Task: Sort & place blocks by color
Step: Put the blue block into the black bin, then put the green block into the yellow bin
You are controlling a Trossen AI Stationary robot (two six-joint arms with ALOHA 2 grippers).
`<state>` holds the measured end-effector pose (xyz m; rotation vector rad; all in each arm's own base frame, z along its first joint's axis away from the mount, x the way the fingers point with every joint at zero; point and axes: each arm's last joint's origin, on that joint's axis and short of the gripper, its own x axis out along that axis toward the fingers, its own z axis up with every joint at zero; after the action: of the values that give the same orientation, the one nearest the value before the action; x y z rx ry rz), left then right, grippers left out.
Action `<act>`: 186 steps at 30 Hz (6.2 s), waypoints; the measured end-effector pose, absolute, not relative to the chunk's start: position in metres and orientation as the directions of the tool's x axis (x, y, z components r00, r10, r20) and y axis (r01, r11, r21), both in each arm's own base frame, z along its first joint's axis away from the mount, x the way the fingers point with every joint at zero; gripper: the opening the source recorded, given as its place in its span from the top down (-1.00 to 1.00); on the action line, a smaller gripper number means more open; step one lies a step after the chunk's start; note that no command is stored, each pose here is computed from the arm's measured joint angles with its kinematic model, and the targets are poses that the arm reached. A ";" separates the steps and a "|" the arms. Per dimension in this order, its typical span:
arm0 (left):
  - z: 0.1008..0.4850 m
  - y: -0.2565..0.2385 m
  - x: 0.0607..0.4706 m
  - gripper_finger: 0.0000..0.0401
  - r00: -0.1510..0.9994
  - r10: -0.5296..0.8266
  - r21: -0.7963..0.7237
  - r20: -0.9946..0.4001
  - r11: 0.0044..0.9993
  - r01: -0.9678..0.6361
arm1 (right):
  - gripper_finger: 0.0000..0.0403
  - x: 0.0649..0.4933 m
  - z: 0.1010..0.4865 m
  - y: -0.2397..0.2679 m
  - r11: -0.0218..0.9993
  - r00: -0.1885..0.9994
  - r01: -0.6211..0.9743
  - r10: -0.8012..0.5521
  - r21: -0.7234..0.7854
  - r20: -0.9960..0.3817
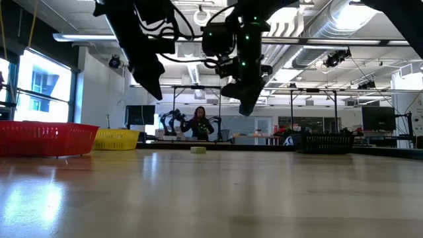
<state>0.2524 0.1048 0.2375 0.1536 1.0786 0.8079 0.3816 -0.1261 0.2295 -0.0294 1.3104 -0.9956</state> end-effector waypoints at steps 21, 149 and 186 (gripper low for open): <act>0.251 0.136 0.260 -0.17 0.472 0.583 0.402 -0.661 0.806 -0.434 | 0.49 0.388 0.257 -0.139 0.682 0.015 0.543 -0.591 -0.490 -0.806; 0.254 0.235 0.183 -0.17 0.255 0.726 0.447 -0.638 0.619 -0.645 | -0.24 0.434 0.228 -0.176 0.789 0.546 0.608 -0.337 0.086 -0.767; 0.255 0.261 0.140 -0.17 -0.023 0.803 0.467 -0.595 0.323 -0.823 | -0.24 0.449 0.157 -0.174 0.765 0.399 0.645 -0.344 -0.007 -0.850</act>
<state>0.1404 0.2613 0.2552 -0.0265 0.9271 1.2962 0.4486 -0.1740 0.1571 0.3497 0.9752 -0.6414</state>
